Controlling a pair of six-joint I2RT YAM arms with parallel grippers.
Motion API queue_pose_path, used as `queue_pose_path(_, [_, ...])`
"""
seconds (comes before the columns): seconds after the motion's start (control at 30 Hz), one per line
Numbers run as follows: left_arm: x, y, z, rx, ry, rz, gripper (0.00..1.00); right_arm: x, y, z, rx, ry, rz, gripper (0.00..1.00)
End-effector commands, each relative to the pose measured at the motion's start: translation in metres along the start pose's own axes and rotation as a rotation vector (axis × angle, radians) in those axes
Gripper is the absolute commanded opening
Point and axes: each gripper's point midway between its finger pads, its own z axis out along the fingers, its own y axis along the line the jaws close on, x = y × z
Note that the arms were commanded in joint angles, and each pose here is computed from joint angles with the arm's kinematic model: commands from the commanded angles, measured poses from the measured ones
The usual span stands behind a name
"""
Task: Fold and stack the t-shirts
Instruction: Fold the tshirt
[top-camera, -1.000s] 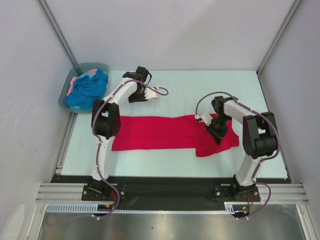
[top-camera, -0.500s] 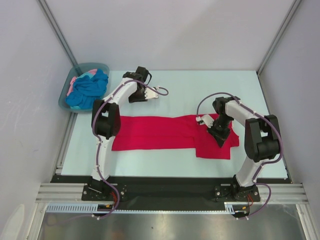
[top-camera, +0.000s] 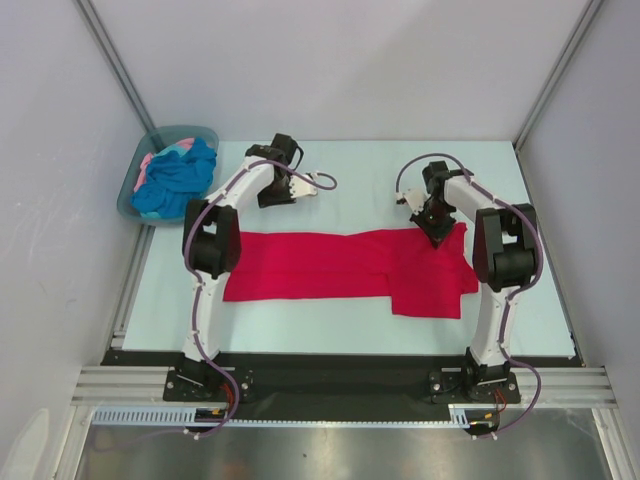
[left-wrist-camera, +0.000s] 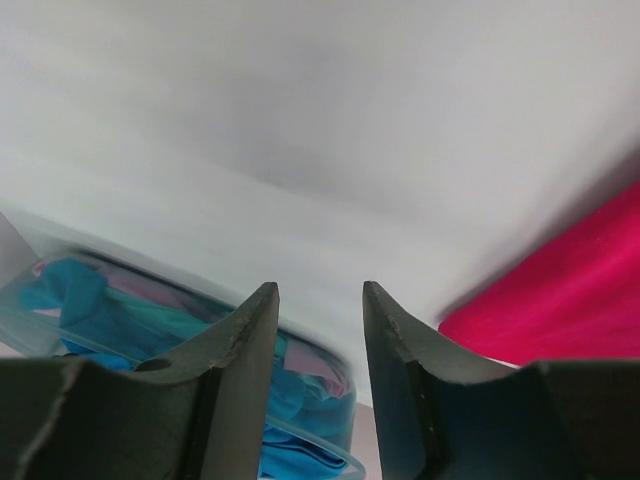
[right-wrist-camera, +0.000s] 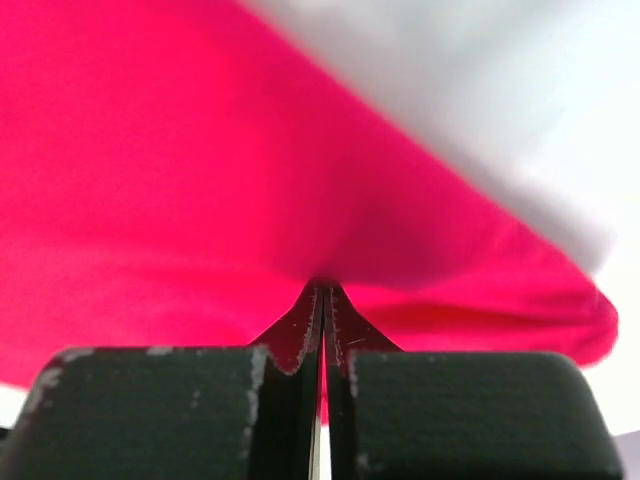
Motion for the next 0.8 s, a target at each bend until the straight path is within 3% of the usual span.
queue_pose_path(0.0, [0.004,0.007,-0.033,-0.054,-0.03,-0.048,0.45,-0.008,-0.013,0.001,0.031,-0.014,0.058,0.0])
queue_pose_path(0.4, [0.029,0.003,-0.045,-0.068,0.005,-0.091,0.44,0.009,-0.038,0.025,0.115,0.004,0.14,0.0])
queue_pose_path(0.77, [0.037,0.014,-0.086,-0.158,-0.009,-0.142,0.45,-0.03,-0.1,0.055,0.303,-0.054,0.18,0.0])
